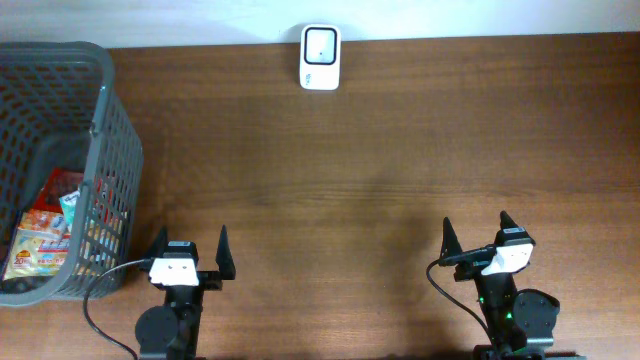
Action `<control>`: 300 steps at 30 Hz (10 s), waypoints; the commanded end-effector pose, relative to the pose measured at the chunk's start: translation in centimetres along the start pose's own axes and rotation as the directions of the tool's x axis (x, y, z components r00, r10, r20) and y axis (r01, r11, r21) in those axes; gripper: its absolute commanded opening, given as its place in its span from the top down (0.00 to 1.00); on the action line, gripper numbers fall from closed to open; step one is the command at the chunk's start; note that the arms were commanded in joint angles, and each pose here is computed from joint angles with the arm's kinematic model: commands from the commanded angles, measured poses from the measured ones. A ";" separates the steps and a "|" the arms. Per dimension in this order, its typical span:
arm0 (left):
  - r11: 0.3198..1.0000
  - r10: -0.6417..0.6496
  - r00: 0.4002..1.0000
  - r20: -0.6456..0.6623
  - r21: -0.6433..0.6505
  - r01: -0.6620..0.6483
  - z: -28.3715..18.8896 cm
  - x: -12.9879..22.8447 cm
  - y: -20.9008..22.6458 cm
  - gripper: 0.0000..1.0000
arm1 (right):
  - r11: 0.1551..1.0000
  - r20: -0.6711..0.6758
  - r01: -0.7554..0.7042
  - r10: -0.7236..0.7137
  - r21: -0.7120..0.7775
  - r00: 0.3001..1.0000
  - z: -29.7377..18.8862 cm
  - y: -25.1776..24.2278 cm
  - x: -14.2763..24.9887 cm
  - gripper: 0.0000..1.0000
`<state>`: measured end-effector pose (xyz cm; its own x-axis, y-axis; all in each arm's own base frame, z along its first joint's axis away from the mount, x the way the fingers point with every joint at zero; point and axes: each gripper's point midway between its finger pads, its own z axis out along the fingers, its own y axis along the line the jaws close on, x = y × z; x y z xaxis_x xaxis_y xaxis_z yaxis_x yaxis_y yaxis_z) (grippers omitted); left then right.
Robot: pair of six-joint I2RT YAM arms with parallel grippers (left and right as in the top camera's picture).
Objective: Scan the item barcode
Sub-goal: 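Move the left gripper over the grey basket and reach inside, then grasp the green-white Kleenex tissue pack in the basket with the left gripper, then carry the tissue pack forward and place it near the scanner, then reach into the basket and grasp the orange tissue pack with the left gripper, then place the orange pack beside the green pack on the table, then grasp the red snack bag in the basket with the left gripper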
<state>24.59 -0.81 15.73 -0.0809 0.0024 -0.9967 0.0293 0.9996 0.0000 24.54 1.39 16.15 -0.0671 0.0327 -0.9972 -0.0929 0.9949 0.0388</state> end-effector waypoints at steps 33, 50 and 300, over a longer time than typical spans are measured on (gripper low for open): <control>1.000 -0.007 1.000 0.001 -0.010 0.007 0.0 0.1 0.2 0.01 | 1.000 -0.003 -0.011 0.011 -0.005 1.000 0.0 0.1 0.3 0.02; 0.978 -0.014 0.699 0.715 0.154 -0.138 -7.7 -17.2 -3.5 0.01 | 1.000 -0.003 -0.011 0.011 -0.005 1.000 0.0 0.1 0.3 0.02; 0.603 -0.772 0.424 -0.474 -0.757 0.251 12.8 -2.9 28.2 1.00 | 1.000 -0.003 -0.011 0.011 -0.006 1.000 0.0 0.1 0.3 0.02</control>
<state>36.88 25.49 6.98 -0.5854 -0.7948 -0.1604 -0.7844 0.6052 -0.1358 24.53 1.42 16.16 -0.0663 0.0322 -0.9973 -0.0941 0.9948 0.0384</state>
